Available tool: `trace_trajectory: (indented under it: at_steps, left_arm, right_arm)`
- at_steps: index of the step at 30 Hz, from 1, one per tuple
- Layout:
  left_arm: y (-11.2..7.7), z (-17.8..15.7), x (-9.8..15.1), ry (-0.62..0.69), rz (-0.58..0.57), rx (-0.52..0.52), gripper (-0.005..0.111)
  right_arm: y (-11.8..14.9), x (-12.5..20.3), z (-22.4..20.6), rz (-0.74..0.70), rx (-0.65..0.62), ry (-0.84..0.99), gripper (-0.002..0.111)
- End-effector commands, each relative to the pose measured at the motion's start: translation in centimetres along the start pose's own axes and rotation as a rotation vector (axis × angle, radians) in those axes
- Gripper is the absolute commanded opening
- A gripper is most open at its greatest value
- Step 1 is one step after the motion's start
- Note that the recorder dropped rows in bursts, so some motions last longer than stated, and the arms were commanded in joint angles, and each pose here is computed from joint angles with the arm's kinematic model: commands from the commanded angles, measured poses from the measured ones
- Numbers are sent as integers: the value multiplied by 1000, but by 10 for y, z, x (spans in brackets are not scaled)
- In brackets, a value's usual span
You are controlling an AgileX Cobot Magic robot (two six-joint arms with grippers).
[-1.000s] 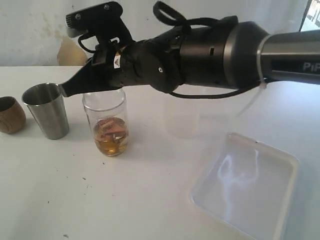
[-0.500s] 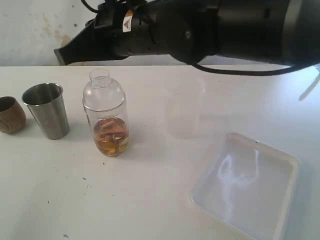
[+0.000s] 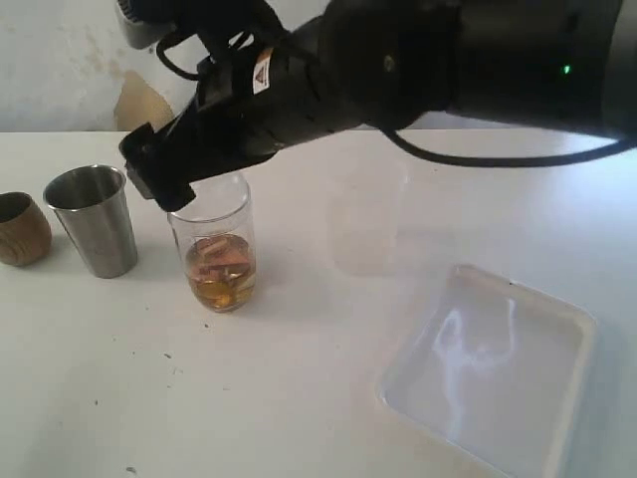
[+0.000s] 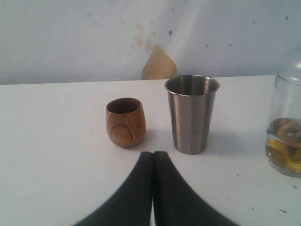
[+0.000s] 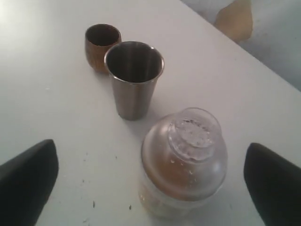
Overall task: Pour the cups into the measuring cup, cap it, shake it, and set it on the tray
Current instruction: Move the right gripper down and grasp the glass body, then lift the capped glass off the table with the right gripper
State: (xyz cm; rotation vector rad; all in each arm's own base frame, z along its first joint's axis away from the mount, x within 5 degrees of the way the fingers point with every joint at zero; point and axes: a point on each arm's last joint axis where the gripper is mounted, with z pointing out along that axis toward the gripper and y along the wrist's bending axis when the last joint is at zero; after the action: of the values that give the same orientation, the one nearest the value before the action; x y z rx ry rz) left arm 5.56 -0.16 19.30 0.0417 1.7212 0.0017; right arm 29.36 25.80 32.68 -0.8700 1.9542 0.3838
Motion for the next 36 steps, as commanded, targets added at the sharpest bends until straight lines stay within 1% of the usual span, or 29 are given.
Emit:
trace_trajectory:
  at_steps: [1,4,7,9,13,18,22,23,25,29,36]
  left_arm:
    - [0,0,1,-6,0,-1,0]
    - [0,0,1,-6,0,-1,0]
    - [0,0,1,-6,0,-1,0]
    - [0,0,1,-6,0,-1,0]
    - [0,0,1,-6,0,-1,0]
    - [0,0,1,-6,0,-1,0]
    - [0,0,1,-6,0,-1,0]
    - [0,0,1,-6,0,-1,0]
    - [0,0,1,-6,0,-1,0]
    - [0,0,1,-6,0,-1,0]
    - [0,0,1,-6,0,-1,0]
  right_arm:
    - [6,20,8,27,20,-169,104]
    - [11,49,13,51,68,-323,104]
    - [11,74,14,126,86,-392,104]
    - [11,86,17,141,88,-378,104]
    - [22,112,34,83,35,-280,104]
    - [24,136,64,83,46,-281,104]
    - [16,155,81,169,128,-310,104]
    - [13,158,84,188,164,-330,104]
    - [11,162,90,152,199,-391,104]
    - [15,166,107,115,169,-388,104]
    - [14,165,130,116,176,-404,104]
